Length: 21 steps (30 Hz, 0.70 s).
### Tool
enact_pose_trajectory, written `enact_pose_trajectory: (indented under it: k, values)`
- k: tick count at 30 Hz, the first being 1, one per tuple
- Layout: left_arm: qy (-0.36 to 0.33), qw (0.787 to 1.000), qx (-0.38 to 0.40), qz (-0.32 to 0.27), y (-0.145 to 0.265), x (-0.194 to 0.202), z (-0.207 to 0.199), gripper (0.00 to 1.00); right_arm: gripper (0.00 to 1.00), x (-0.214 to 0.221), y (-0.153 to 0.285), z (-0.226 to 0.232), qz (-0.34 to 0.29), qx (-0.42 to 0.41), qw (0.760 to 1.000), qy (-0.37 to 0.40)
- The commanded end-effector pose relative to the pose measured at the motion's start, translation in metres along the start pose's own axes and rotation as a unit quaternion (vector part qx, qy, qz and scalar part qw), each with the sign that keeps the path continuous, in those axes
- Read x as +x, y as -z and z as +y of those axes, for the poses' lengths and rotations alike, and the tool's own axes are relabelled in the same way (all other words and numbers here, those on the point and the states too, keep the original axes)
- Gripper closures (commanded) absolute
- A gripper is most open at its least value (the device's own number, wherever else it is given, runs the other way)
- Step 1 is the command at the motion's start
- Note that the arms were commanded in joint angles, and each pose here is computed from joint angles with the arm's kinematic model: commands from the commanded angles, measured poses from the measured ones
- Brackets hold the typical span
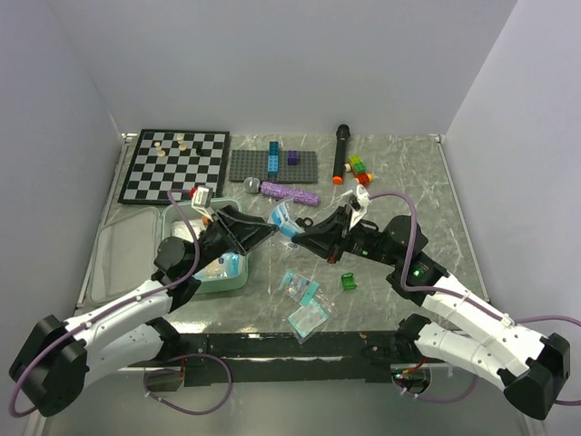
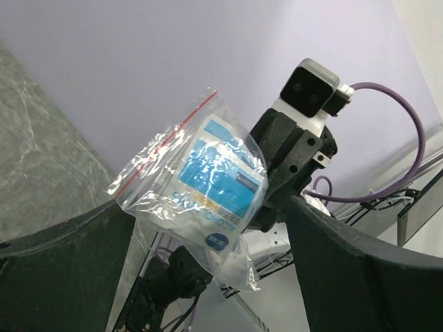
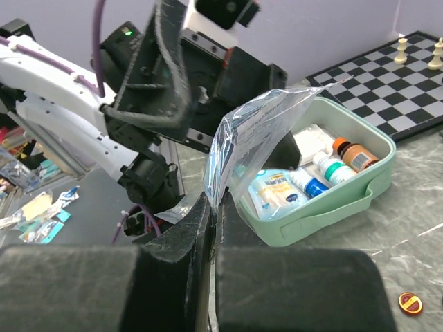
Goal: Organize the medicine kit
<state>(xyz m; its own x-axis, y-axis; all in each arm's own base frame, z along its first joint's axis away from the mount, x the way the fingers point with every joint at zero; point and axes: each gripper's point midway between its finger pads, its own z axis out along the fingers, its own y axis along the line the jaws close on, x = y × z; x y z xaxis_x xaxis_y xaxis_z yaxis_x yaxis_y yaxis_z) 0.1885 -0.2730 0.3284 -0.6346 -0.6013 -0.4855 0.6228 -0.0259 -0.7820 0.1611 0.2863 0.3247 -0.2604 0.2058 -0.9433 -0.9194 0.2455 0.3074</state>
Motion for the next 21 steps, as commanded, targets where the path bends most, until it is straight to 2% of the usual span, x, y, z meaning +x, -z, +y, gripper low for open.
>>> enact_pose_trajectory:
  k: [1, 5, 7, 10, 11, 16, 17, 18, 19, 21]
  values:
    - [-0.009, 0.999, 0.044, 0.01, -0.004, -0.001, -0.019, 0.08, 1.0, -0.009, 0.001, 0.01, -0.019, -0.017, 1.0, 0.018]
    - [-0.006, 1.0, 0.027, 0.014, -0.004, 0.002, -0.009, 0.1, 1.0, -0.013, 0.002, 0.011, -0.026, -0.013, 0.999, 0.025]
    - [-0.011, 0.999, 0.031, 0.003, -0.002, -0.002, -0.012, 0.18, 1.0, -0.011, 0.0, 0.011, -0.018, -0.016, 0.999, 0.022]
    - [-0.03, 0.999, 0.035, -0.01, -0.001, -0.009, -0.02, 0.44, 1.0, -0.005, -0.002, 0.008, -0.01, -0.014, 1.0, 0.014]
    - [-0.033, 0.999, 0.036, -0.012, -0.001, -0.01, -0.022, 0.48, 1.0, -0.002, -0.003, 0.008, -0.006, -0.015, 1.0, 0.01]
    - [-0.061, 0.998, 0.034, -0.009, -0.003, -0.014, -0.03, 0.57, 1.0, 0.003, -0.005, 0.005, 0.009, -0.01, 1.0, -0.001]
    - [-0.066, 0.997, 0.03, -0.011, -0.002, -0.015, -0.03, 0.63, 0.91, 0.004, -0.005, 0.003, 0.01, -0.006, 1.0, -0.002]
    - [-0.07, 0.997, 0.027, -0.013, -0.001, -0.016, -0.029, 0.69, 0.67, 0.004, -0.004, 0.002, 0.011, 0.001, 1.0, -0.005]
    - [-0.076, 0.997, 0.021, -0.016, 0.001, -0.017, -0.028, 0.74, 0.51, 0.005, -0.003, -0.002, 0.014, 0.014, 1.0, -0.01]
    - [-0.089, 0.996, 0.0, -0.017, 0.002, -0.02, -0.023, 0.84, 0.33, 0.003, -0.002, -0.011, 0.016, 0.044, 0.999, -0.015]
